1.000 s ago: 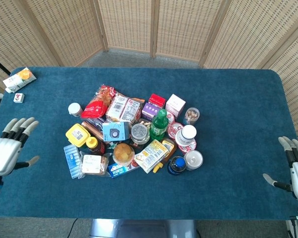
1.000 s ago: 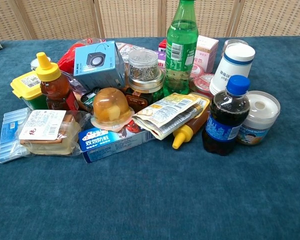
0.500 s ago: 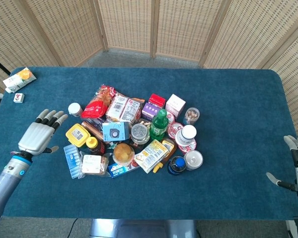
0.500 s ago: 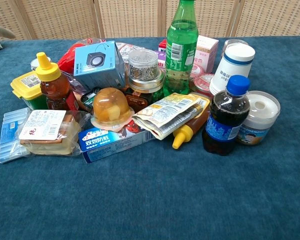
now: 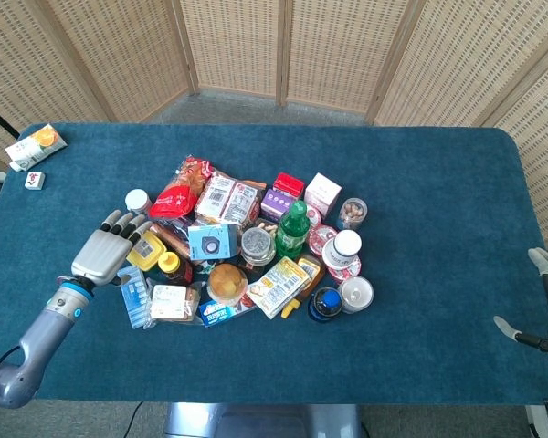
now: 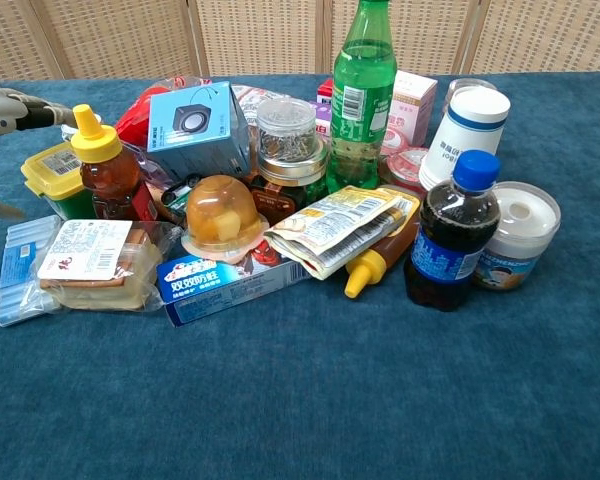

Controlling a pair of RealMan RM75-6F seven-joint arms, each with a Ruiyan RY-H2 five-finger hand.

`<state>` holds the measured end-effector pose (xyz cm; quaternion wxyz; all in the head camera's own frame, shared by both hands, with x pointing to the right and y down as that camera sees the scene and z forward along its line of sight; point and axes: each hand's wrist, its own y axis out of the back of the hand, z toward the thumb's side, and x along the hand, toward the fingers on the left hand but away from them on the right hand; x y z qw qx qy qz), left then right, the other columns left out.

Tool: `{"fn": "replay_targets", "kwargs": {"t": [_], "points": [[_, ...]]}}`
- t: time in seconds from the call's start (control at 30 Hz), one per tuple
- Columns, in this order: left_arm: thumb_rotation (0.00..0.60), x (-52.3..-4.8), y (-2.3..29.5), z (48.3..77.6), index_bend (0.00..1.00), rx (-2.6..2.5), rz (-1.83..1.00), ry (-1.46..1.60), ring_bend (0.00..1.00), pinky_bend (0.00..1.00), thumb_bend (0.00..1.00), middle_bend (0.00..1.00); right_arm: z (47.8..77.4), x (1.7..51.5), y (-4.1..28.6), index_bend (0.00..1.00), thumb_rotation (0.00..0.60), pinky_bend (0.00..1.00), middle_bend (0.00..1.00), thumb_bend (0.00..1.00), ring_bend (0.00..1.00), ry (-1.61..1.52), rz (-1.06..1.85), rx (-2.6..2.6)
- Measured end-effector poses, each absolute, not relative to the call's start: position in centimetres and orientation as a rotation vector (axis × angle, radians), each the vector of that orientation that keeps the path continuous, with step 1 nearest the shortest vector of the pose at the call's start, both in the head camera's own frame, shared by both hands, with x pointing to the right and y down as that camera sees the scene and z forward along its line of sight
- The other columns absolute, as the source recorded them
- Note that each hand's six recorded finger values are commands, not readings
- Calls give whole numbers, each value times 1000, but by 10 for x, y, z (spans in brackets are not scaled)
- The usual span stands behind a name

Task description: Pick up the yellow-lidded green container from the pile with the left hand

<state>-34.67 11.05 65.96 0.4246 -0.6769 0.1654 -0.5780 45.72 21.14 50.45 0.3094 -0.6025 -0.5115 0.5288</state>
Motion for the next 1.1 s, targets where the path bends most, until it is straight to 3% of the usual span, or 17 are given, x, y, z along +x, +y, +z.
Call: {"fn": "replay_targets", "kwargs": {"t": [0.17, 0.3, 0.37, 0.47, 0.57, 0.87, 1.1], "points": [[600, -340, 108, 665, 47, -1691, -1453, 395, 0, 0, 220, 0, 504, 457, 211, 0, 600, 0, 0, 0, 0, -1354, 1396, -1594], [600, -332, 107, 669, 166, -1699, -1450, 390, 34, 44, 218, 46, 504, 458, 211, 0, 600, 0, 0, 0, 0, -1356, 1395, -1595], [600, -329, 107, 670, 370, -1688, -1443, 387, 221, 195, 218, 273, 504, 458, 211, 0, 600, 0, 0, 0, 0, -1355, 1394, -1594], [600, -324, 107, 672, 538, -1668, -1435, 382, 460, 320, 218, 563, 503, 458, 211, 0, 600, 0, 0, 0, 0, -1356, 1392, -1595], [600, -320, 105, 671, 597, -1647, -1420, 402, 548, 394, 221, 663, 503, 458, 211, 0, 600, 0, 0, 0, 0, -1358, 1391, -1593], [600, -323, 94, 645, 620, -1632, -1373, 514, 566, 413, 224, 685, 503, 458, 212, 0, 600, 0, 0, 0, 0, -1354, 1393, -1594], [600, -326, 78, 588, 612, -1611, -1289, 634, 567, 413, 224, 673, 503, 456, 212, 0, 600, 0, 0, 0, 0, -1348, 1390, -1593]]}}
